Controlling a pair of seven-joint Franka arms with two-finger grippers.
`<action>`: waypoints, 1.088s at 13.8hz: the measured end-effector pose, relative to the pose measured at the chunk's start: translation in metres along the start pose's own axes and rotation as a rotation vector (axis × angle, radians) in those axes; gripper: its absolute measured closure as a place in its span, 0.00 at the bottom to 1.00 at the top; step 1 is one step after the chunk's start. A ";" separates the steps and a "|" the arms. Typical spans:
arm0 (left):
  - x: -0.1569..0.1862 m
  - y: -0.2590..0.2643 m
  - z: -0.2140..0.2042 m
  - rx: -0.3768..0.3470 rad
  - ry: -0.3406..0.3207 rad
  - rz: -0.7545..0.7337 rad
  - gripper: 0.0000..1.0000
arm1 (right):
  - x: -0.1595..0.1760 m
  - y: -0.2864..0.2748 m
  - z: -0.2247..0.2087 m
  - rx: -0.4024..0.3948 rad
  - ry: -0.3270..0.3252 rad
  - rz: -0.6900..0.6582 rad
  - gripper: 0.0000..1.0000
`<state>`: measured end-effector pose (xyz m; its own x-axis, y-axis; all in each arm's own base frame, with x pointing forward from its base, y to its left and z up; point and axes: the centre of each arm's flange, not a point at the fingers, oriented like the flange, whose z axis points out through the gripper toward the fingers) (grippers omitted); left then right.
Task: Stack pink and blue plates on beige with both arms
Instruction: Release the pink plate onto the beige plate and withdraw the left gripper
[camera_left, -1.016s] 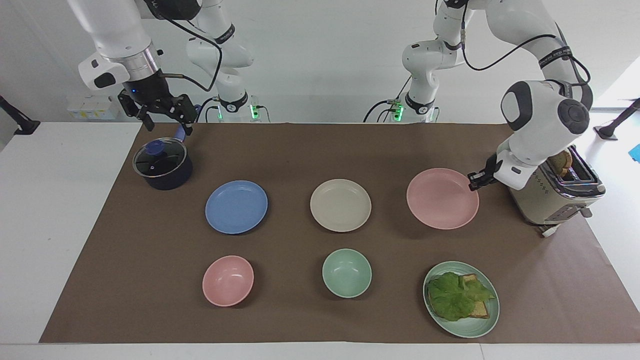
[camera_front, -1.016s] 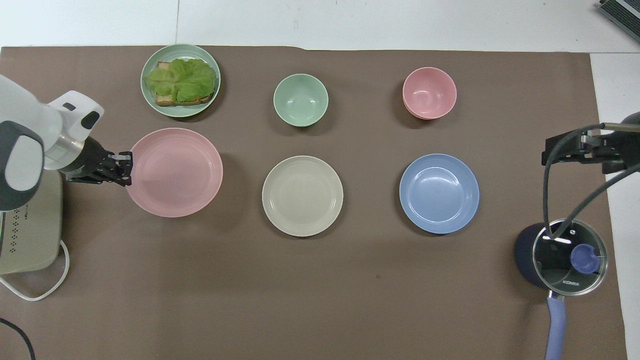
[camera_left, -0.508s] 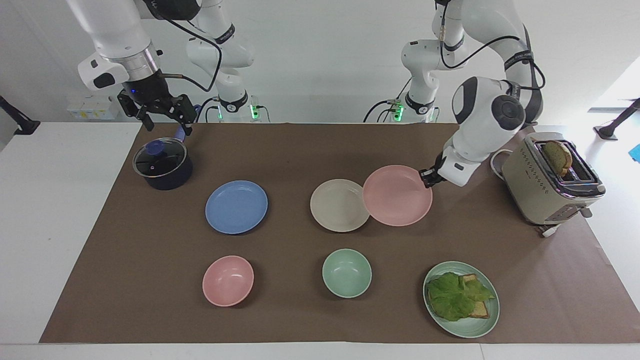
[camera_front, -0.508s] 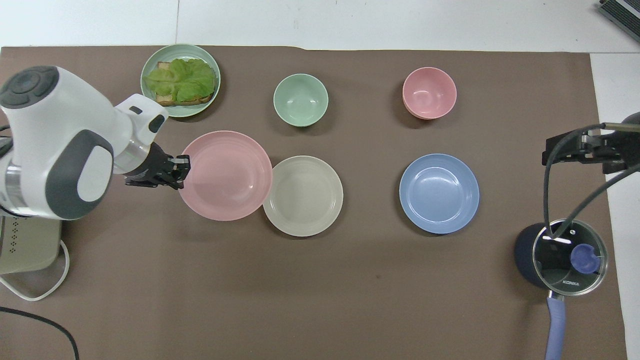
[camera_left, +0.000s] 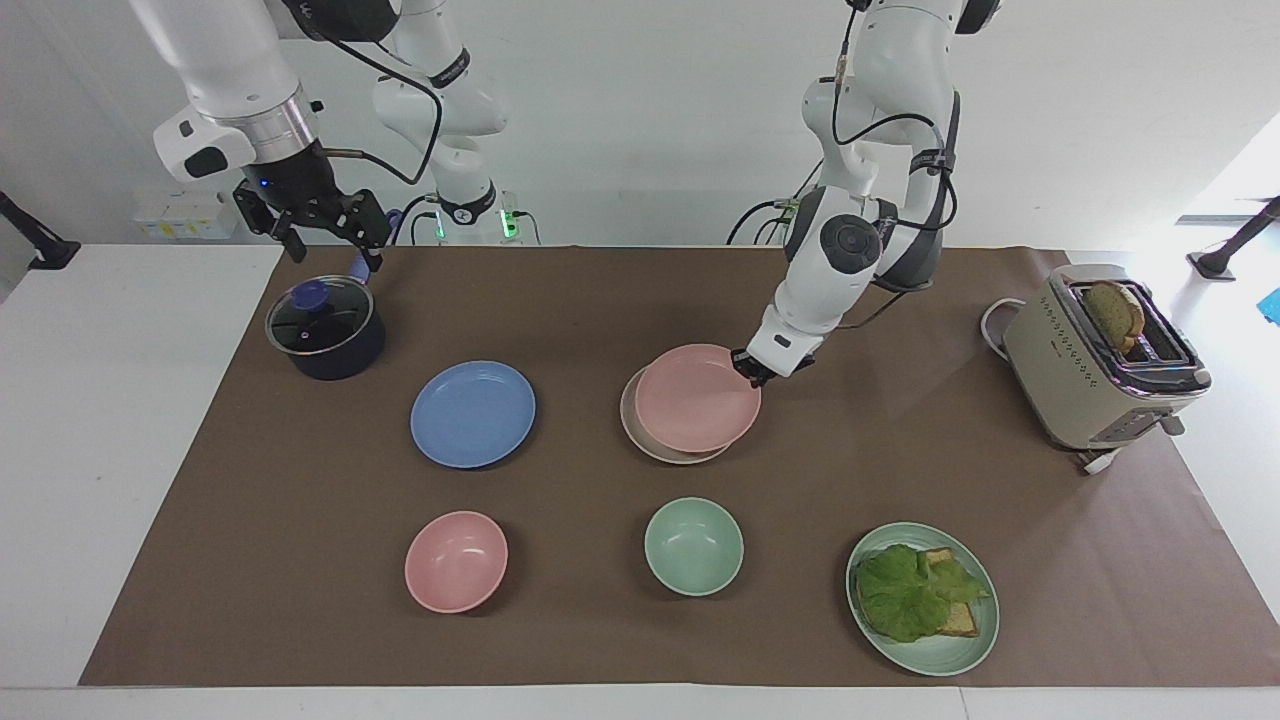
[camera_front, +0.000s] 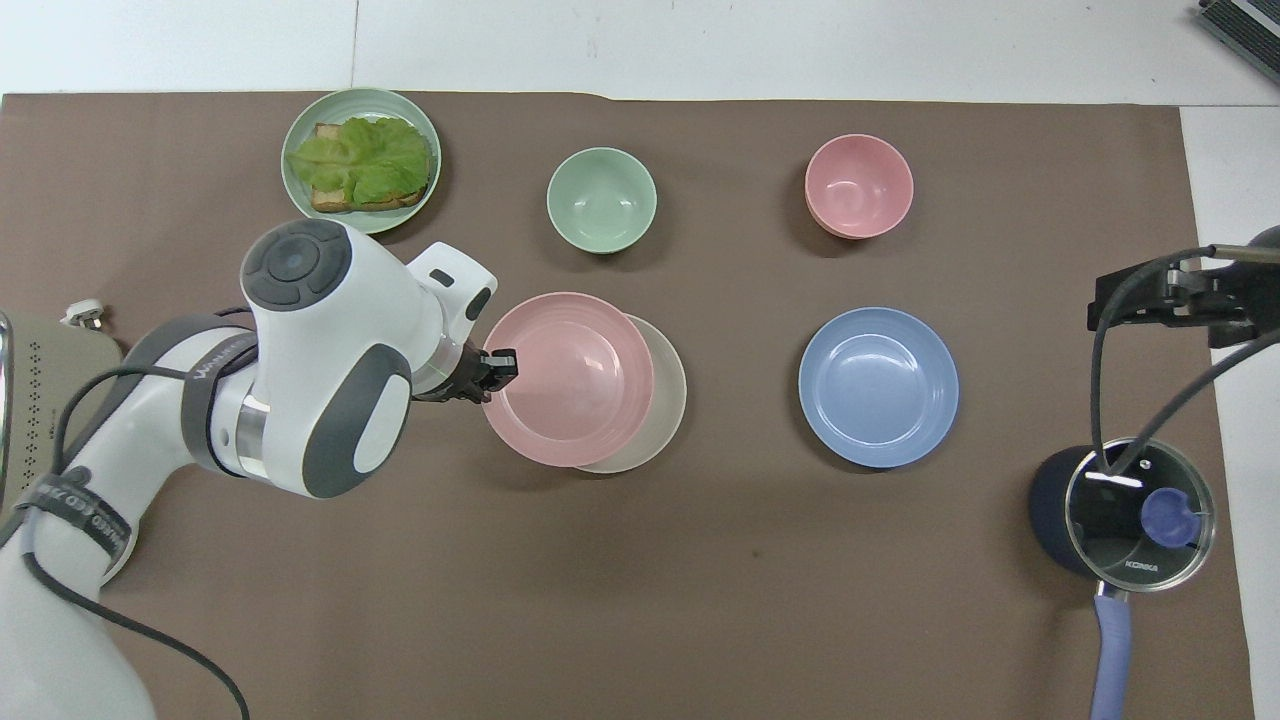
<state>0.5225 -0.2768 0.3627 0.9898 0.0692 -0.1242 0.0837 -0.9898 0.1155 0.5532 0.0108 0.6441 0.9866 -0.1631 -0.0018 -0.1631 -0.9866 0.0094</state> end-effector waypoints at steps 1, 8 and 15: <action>-0.001 0.002 -0.001 -0.002 0.004 0.003 0.78 | 0.000 0.000 0.001 0.000 -0.001 0.000 0.00; 0.020 -0.020 -0.018 -0.013 0.048 -0.008 0.00 | 0.000 0.000 0.001 0.000 -0.002 0.001 0.00; 0.074 -0.167 -0.159 0.099 0.078 0.198 0.00 | 0.006 0.001 0.017 0.010 0.068 0.004 0.00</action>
<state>0.5998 -0.0864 0.4909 0.9920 -0.1223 -0.0314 -0.1213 -0.9921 0.0323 0.5593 0.0089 0.6272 0.9838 -0.1667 0.0661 -0.1670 -0.9860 -0.0012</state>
